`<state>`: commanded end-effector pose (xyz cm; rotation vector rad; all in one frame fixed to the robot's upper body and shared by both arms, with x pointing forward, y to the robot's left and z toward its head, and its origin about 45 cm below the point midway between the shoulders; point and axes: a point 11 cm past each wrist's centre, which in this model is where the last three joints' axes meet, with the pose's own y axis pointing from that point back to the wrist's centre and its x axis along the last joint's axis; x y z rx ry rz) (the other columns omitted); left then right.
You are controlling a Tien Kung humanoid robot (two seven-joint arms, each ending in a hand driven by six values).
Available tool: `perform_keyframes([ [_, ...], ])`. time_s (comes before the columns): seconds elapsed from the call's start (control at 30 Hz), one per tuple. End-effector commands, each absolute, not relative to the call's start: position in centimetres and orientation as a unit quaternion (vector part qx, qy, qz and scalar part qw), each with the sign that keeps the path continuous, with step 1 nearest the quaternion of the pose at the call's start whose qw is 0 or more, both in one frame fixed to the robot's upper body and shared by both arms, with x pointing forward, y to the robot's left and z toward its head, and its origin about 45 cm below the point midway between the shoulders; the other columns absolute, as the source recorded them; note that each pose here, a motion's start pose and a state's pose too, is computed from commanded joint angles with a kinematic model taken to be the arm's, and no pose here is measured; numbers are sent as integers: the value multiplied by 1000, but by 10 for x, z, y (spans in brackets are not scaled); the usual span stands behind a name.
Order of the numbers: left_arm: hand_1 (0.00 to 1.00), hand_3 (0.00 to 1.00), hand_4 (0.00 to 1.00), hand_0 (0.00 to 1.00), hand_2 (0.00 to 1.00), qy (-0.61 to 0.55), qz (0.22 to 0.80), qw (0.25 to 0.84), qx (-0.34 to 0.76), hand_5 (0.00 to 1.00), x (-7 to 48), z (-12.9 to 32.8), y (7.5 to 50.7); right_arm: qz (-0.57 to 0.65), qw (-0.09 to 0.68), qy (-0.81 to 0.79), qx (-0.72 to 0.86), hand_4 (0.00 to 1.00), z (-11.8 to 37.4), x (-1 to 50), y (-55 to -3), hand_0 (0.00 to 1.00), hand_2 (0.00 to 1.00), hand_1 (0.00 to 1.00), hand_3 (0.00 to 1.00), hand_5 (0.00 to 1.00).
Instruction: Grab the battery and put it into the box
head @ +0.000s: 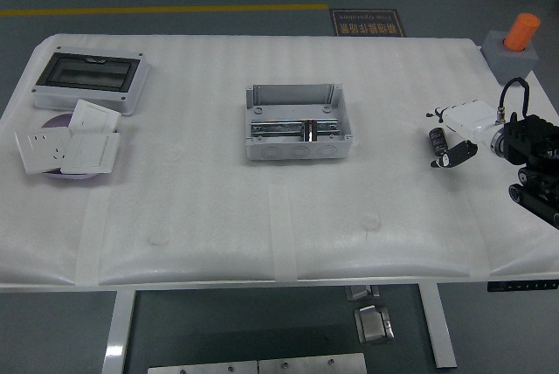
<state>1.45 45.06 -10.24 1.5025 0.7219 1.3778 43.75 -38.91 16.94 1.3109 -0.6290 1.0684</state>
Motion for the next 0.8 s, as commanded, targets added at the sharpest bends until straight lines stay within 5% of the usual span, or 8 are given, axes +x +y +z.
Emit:
perform_keyframes([
  [0.63, 617, 653, 597, 591, 499, 292, 561, 473, 614, 366, 16, -102, 450, 475, 613, -285, 563, 973, 172, 440, -391, 760, 798, 732, 887, 417],
  [0.67, 617, 653, 596, 591, 495, 292, 561, 473, 614, 366, 16, -102, 450, 476, 613, -285, 563, 837, 172, 440, -392, 743, 779, 723, 859, 371],
  [0.8, 617, 653, 596, 591, 495, 292, 560, 473, 614, 366, 15, -102, 450, 478, 612, -285, 562, 837, 172, 440, -392, 743, 779, 723, 859, 371],
])
